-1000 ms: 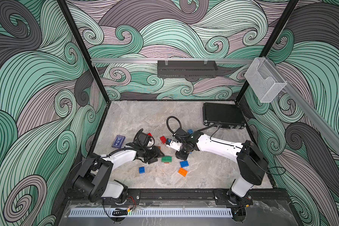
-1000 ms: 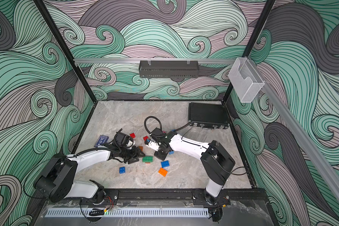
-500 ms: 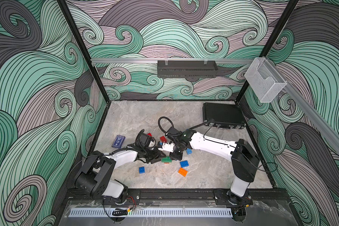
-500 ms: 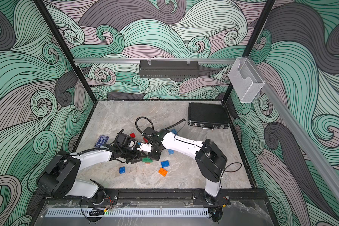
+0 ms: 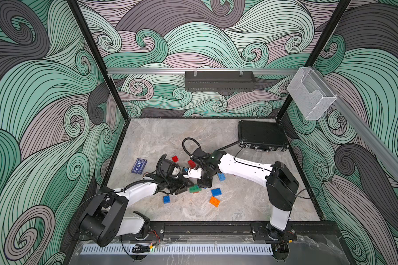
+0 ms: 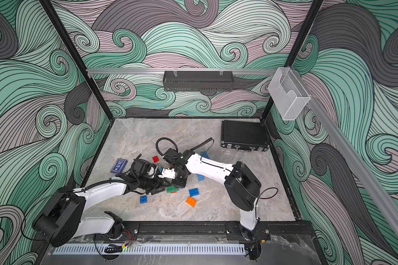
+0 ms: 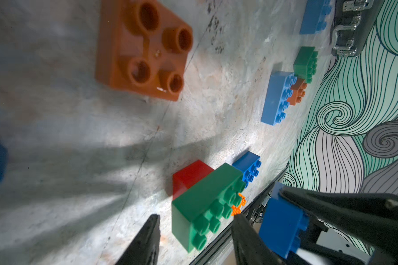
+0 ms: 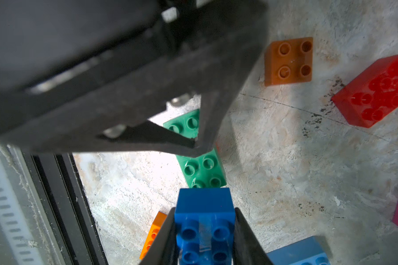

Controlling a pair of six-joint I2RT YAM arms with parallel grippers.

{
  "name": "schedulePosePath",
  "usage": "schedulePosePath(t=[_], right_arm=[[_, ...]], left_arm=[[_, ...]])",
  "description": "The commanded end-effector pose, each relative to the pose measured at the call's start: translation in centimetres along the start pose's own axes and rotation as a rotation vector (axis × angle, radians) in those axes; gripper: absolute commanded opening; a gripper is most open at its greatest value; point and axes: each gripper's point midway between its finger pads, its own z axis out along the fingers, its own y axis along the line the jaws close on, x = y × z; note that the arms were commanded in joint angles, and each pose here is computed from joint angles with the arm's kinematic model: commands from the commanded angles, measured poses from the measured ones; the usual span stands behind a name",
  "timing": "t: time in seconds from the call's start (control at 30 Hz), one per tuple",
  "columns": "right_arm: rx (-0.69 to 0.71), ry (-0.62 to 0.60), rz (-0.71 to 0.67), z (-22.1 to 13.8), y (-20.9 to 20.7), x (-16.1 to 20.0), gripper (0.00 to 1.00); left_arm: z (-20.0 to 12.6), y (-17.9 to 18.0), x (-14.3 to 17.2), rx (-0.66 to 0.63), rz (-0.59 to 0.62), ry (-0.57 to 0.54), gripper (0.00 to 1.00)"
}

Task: Assemble a heart with lego
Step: Assemble the lego brick with the lego brick.

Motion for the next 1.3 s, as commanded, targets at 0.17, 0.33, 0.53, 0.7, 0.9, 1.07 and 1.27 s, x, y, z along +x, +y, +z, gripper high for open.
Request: schedulePosePath(t=[0.17, 0.33, 0.53, 0.7, 0.9, 1.07, 1.27], right_arm=[[-0.02, 0.014, -0.011, 0.2, 0.3, -0.3, 0.3], [-0.027, 0.02, -0.011, 0.6, 0.2, -0.3, 0.3], [-0.046, 0.031, -0.002, 1.1, 0.5, 0.0, 0.3], [-0.06, 0.055, 0.017, 1.7, 0.8, 0.9, 0.3], [-0.079, 0.061, 0.043, 1.8, 1.5, 1.6, 0.29], [-0.071, 0.066, 0.076, 1.6, 1.5, 2.6, 0.29], [-0.064, 0.021, 0.106, 0.7, 1.3, 2.2, 0.29]], left_arm=[[0.2, 0.5, 0.4, 0.013, -0.027, -0.004, 0.29], [0.3, 0.2, 0.0, 0.005, -0.004, -0.001, 0.26], [0.3, -0.9, -1.0, 0.007, 0.031, -0.012, 0.27], [0.5, -1.6, -1.5, 0.024, 0.04, -0.014, 0.29], [0.4, -2.0, -1.7, 0.037, 0.046, -0.022, 0.32], [-0.2, -2.8, -1.8, 0.061, 0.061, -0.044, 0.35], [-0.3, -2.8, -1.7, 0.066, 0.06, -0.043, 0.39]])
